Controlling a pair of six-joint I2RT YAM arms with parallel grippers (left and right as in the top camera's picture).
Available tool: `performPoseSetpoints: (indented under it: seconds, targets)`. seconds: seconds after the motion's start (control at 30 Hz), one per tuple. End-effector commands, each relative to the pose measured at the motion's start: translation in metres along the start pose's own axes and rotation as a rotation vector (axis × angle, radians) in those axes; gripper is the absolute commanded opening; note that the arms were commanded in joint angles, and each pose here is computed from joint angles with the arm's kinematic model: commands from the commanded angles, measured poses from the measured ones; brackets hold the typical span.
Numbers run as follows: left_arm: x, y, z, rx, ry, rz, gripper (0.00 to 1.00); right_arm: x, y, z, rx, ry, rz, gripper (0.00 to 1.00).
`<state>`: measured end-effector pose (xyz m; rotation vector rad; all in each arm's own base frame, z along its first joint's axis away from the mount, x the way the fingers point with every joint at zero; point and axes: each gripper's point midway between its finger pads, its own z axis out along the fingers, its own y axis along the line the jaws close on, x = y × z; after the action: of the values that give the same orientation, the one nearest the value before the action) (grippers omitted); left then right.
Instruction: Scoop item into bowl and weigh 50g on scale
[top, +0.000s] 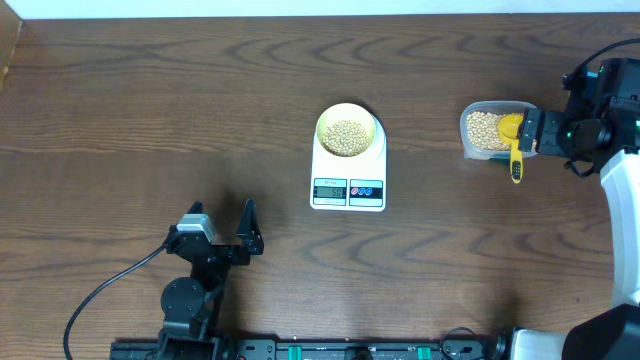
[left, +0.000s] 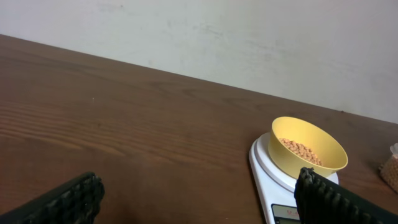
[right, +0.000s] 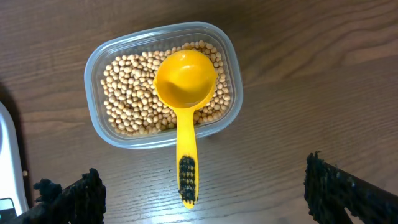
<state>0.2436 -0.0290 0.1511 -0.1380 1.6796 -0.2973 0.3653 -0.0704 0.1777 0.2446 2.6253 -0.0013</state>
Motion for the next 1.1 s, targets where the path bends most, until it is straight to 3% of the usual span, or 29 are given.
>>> performPoseSetpoints:
  seconds: [0.0,0.63,1.07]
  targets:
    - [0.013,0.012,0.000,-0.056,0.038,-0.005,1.00,-0.006,0.000,-0.005,-0.004,-0.022,-0.013,0.99]
    - [0.013,0.012,0.000,-0.056,0.038,-0.005,1.00,-0.009,-0.001,-0.015,0.002,-0.049,-0.013,0.99]
    - [0.013,0.012,0.000,-0.056,0.038,-0.005,1.00,-0.035,0.014,-0.073,-0.046,-0.273,0.031,0.99]
